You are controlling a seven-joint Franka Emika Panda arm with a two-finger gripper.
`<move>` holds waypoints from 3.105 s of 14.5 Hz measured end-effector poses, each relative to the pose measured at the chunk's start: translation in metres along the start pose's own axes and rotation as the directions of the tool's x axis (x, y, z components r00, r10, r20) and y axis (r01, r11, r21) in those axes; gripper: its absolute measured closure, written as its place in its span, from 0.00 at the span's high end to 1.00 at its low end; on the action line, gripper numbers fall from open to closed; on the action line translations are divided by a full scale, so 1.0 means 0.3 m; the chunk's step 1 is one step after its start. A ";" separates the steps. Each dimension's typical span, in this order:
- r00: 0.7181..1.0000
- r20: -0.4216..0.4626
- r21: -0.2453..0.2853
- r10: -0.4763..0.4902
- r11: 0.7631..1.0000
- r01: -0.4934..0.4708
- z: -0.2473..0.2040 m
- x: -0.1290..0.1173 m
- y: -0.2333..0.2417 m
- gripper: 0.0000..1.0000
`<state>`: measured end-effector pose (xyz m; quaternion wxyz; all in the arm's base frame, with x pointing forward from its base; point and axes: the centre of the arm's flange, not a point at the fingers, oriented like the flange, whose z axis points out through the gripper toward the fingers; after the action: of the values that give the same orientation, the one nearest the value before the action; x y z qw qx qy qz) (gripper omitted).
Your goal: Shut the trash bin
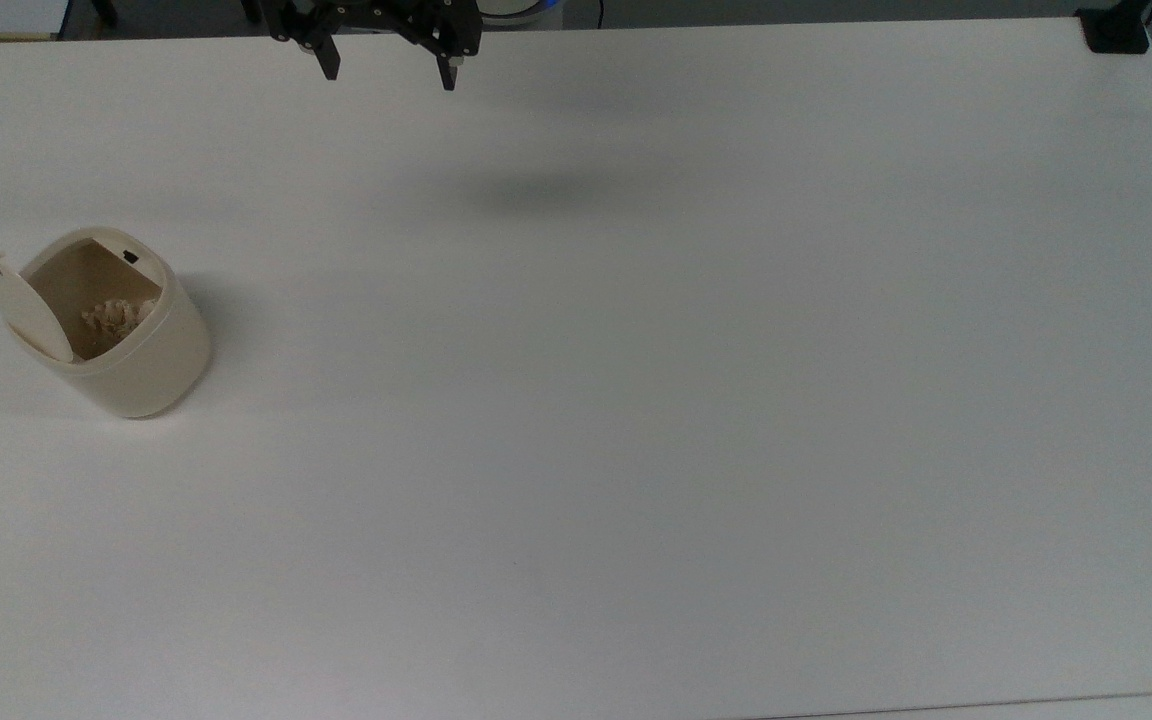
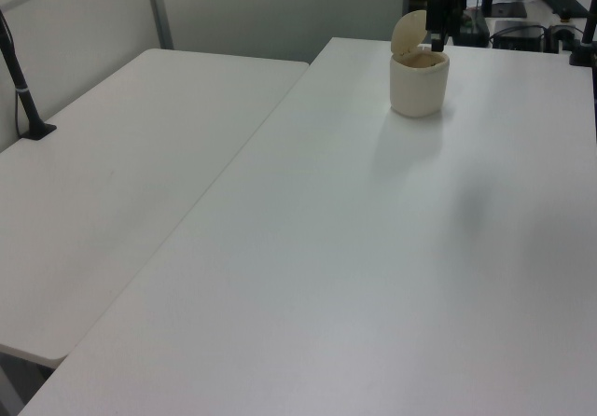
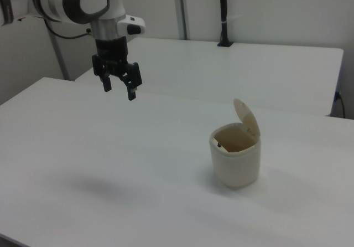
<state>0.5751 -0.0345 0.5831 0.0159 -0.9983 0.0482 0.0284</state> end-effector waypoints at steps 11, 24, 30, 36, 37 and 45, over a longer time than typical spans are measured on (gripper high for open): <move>1.000 -0.015 -0.044 0.005 0.999 -0.005 -0.022 0.002 0.026 1.00; 0.994 -0.096 -0.045 0.045 0.998 -0.049 -0.078 0.023 0.075 0.02; 0.807 -0.405 0.056 0.430 0.893 -0.447 -0.134 0.141 0.395 0.02; 0.623 -0.553 0.141 0.554 0.798 -0.585 -0.174 0.147 0.686 0.03; 0.614 -0.558 0.138 0.558 0.792 -0.595 -0.159 0.159 0.715 0.03; 0.609 -0.561 0.106 0.560 0.779 -0.618 0.080 0.345 0.804 0.03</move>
<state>0.6531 -0.2834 0.5461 -0.0584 -0.8874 0.3749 -0.2618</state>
